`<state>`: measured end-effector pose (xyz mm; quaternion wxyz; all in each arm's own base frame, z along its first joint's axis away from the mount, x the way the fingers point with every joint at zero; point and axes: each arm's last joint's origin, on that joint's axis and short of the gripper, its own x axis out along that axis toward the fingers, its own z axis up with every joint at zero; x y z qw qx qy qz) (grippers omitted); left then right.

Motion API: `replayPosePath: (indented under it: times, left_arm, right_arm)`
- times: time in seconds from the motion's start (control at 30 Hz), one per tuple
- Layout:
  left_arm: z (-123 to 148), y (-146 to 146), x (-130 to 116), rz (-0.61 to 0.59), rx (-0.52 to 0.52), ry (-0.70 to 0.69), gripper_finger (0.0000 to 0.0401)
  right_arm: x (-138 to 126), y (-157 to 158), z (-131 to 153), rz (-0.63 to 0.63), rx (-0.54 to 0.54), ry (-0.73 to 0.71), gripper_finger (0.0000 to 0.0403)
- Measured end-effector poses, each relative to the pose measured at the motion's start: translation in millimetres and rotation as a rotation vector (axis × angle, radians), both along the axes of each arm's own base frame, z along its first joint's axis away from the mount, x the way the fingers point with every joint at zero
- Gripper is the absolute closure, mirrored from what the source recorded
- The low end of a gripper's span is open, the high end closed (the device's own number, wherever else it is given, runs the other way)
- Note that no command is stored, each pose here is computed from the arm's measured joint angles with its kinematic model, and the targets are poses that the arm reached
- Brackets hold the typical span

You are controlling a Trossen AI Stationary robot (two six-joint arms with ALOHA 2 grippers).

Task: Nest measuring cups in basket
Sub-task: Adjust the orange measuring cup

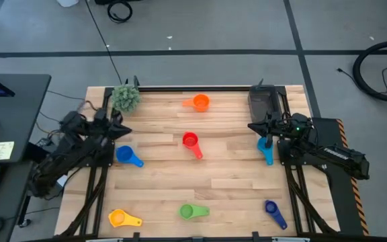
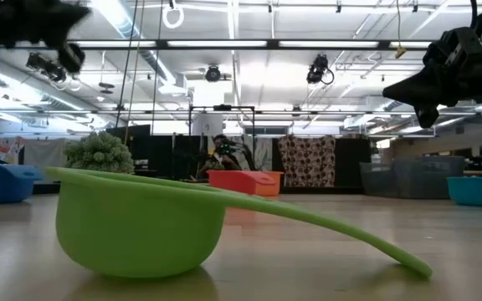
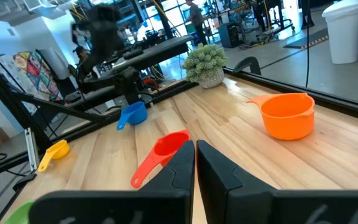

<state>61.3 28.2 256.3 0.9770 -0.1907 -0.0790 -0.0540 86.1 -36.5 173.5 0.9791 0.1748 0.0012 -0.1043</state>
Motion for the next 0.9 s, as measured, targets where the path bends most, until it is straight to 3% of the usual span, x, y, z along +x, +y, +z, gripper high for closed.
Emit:
replayPosePath:
  times: [0.17,0.3,0.5,0.67,0.9]
  left_arm:
    - [52.4,-0.4,-2.4,0.065,-0.034,0.092,0.0395]
    - [85.7,7.2,5.1,0.091,0.021,0.253,0.0395]
    - [127.3,35.8,26.8,0.302,0.083,0.549,0.0395]
    - [159.0,67.4,57.1,0.390,0.097,0.671,0.0395]
    - [187.2,101.5,128.5,0.342,0.159,0.776,0.0396]
  right_arm:
    - [0.0,0.0,0.0,0.000,0.000,0.000,0.0381]
    - [0.0,0.0,-0.1,0.000,0.000,0.000,0.0381]
    - [0.0,0.0,-0.1,0.000,0.000,0.000,0.0381]
    - [0.0,0.0,-0.1,0.000,0.000,0.001,0.0381]
    - [0.0,0.0,0.0,0.000,0.000,0.000,0.0381]
